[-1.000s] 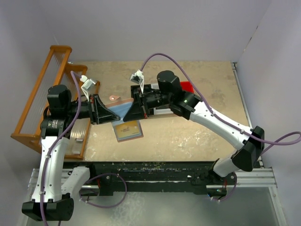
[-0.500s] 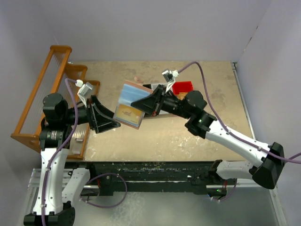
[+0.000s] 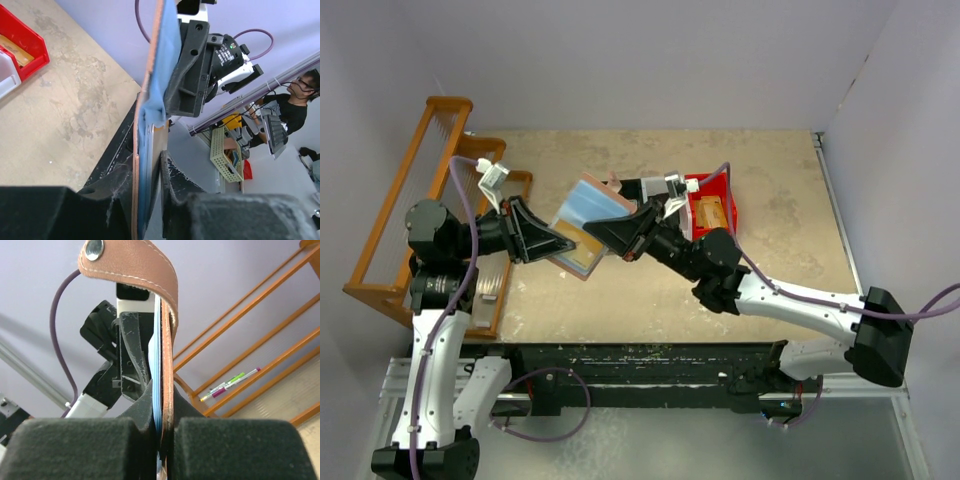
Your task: Take the credit cards out of the card holder
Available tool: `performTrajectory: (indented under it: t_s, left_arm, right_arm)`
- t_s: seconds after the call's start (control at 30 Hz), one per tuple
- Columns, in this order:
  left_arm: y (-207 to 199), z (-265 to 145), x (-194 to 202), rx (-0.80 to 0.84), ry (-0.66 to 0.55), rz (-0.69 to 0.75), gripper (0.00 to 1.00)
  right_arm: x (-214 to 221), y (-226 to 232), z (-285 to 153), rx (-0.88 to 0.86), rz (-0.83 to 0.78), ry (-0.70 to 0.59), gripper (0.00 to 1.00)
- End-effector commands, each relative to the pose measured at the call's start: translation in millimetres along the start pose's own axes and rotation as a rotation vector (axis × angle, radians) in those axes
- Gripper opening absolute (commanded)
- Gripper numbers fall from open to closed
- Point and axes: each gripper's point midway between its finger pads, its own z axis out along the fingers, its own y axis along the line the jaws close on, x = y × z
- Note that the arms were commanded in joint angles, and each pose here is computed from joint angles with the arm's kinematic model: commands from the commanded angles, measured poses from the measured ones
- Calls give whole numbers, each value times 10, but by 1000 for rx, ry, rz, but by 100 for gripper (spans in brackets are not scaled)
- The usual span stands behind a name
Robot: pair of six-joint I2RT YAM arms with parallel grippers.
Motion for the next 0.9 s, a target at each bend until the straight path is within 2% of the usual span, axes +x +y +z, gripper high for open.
performTrajectory:
  t_s: [0.0,0.1,0.2,0.27,0.33,0.5,0.63,0.87]
  left_arm:
    - [-123,8,-144,4,-49,24,17]
    - [-96,2,-145,-23,-47,42,3]
    - [13,-8,-138,-88,-30,54,1]
    - [96,-16,-140,-132,-21,54,0]
    - [162,-24,-134,-162,-9,51,0]
    - [299,-39,-98,-212,20,39,1]
    - [394,-51,-48,-241,55,7,1]
    - [361,-49,-64,-229,67,24,1]
  right_arm:
    - [-251,238,13,-70,8,-160,0]
    - [-162,169,-14,-37,1,-116,11]
    - [-204,116,-67,0,-87,-40,40]
    - [-194,56,-96,17,-169,55,50]
    - [-211,73,-100,9,-231,144,52]
    - [-66,-89,-116,53,-295,334,49]
    - [-34,-191,-67,88,-338,382,41]
    - [52,-451,-39,177,-379,452,43]
